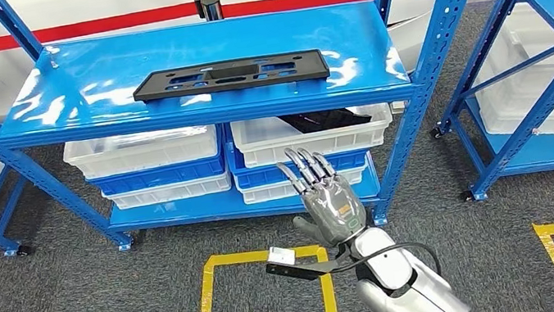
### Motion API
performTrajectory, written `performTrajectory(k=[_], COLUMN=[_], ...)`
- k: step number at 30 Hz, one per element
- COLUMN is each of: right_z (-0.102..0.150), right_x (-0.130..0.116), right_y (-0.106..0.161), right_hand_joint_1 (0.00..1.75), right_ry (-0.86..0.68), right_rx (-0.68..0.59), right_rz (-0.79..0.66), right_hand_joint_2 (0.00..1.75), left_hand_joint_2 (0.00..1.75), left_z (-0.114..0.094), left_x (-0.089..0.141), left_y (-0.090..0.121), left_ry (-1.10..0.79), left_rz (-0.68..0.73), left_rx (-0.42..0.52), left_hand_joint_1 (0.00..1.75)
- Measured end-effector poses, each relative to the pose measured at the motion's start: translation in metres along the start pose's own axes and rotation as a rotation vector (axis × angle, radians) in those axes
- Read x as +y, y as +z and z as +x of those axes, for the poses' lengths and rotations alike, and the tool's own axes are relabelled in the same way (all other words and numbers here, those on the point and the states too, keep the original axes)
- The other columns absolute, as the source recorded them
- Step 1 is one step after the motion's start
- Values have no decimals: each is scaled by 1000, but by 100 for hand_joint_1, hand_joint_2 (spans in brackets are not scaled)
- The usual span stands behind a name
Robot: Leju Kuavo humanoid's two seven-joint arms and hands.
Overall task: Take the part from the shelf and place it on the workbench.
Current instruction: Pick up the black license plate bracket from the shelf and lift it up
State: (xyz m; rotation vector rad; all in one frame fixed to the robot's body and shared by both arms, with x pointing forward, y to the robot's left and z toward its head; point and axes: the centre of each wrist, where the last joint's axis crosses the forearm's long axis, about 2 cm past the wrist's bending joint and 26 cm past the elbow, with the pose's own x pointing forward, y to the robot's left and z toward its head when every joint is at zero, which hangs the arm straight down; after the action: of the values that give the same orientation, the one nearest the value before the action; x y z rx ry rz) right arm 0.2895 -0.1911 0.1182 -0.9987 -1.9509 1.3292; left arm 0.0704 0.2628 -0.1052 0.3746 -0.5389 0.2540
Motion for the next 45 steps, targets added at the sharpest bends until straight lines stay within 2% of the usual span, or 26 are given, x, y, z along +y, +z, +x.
performTrajectory(k=[45], right_z=[4], right_x=[1], right_y=[6], right_hand_joint_1=[0], right_ry=[-2], right_rx=[1], right_rz=[-2], right_hand_joint_2=[175], left_hand_joint_2=[0], left_z=[0], left_x=[1], left_y=[-1], left_ry=[-11], left_rz=[-32], left_rx=[-1], left_hand_joint_1=[0])
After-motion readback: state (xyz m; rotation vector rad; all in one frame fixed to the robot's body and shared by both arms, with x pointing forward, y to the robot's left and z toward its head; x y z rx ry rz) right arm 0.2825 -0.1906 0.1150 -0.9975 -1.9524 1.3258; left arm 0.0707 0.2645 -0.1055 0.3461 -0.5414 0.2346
